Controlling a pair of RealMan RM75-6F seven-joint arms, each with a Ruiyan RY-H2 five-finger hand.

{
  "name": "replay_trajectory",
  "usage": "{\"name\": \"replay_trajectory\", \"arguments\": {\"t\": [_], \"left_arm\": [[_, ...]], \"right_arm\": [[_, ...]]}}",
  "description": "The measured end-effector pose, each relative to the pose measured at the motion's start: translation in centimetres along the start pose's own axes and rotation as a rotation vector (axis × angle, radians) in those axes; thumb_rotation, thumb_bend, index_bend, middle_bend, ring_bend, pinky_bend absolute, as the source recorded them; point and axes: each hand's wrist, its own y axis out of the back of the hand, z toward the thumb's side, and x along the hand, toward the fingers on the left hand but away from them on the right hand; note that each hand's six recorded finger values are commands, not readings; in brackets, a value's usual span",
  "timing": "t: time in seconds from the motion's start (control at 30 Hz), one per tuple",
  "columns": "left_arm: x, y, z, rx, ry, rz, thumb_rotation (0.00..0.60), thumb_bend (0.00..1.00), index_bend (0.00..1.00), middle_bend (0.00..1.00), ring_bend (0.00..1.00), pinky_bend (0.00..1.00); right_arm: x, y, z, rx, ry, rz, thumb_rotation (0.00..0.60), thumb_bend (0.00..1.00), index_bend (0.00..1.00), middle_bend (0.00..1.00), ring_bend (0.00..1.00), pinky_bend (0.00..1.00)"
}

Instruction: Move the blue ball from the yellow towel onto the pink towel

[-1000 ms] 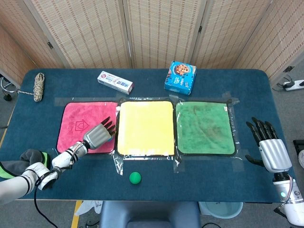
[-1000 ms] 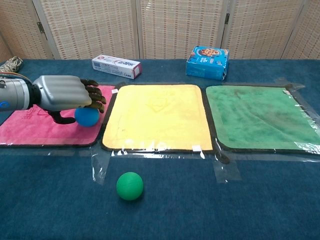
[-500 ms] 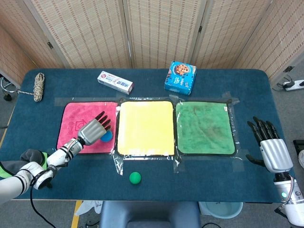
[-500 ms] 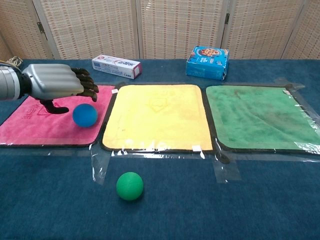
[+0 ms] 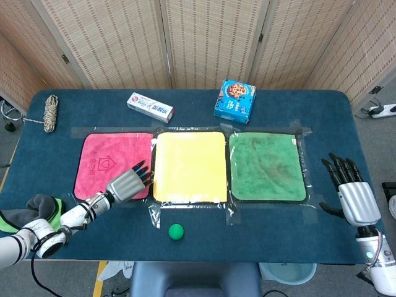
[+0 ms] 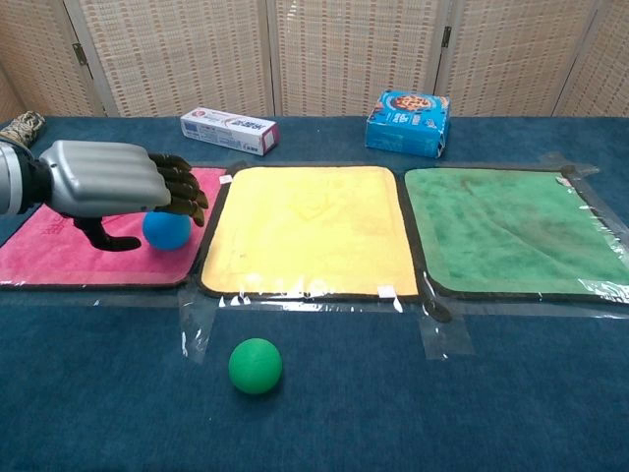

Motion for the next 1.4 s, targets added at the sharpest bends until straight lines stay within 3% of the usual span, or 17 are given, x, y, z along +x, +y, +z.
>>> {"name": "replay_trajectory", "arguments": {"t": [0.37, 1.0, 1.27, 1.4], "left_arm": [[1.5, -0.9, 0.7, 0.021, -0.019, -0.068, 0.599, 0.46, 0.23, 0.14, 0.1, 0.0], [0.9, -3.0, -3.7, -0.02, 0.12, -0.15, 0.597, 0.46, 0.26, 0.17, 0.13, 0.0], [0.8, -3.0, -4.2, -0.059, 0.141, -0.141, 0.596, 0.46, 0.24, 0.17, 0.13, 0.0], [0.6, -2.3, -4.7, -0.158, 0.168, -0.11, 0.598, 0.46, 0.16, 0.17, 0.11, 0.0]], "right_arm": [[0.3, 0.1, -0.5, -0.006, -0.016, -0.007, 0.6, 0.08, 0.0, 0.0, 0.0, 0.0], [0.2, 0.1, -0.6, -0.011, -0.016, -0.013, 0.6, 0.08, 0.0, 0.0, 0.0, 0.0], [0.2, 0.3, -0.4, -0.006, -0.015, -0.016, 0.6, 0.09, 0.0, 0.0, 0.0, 0.0], [0.3, 0.6, -0.6, 0.002, -0.022, -0.018, 0.6, 0.09, 0.0, 0.0, 0.0, 0.0]]}}
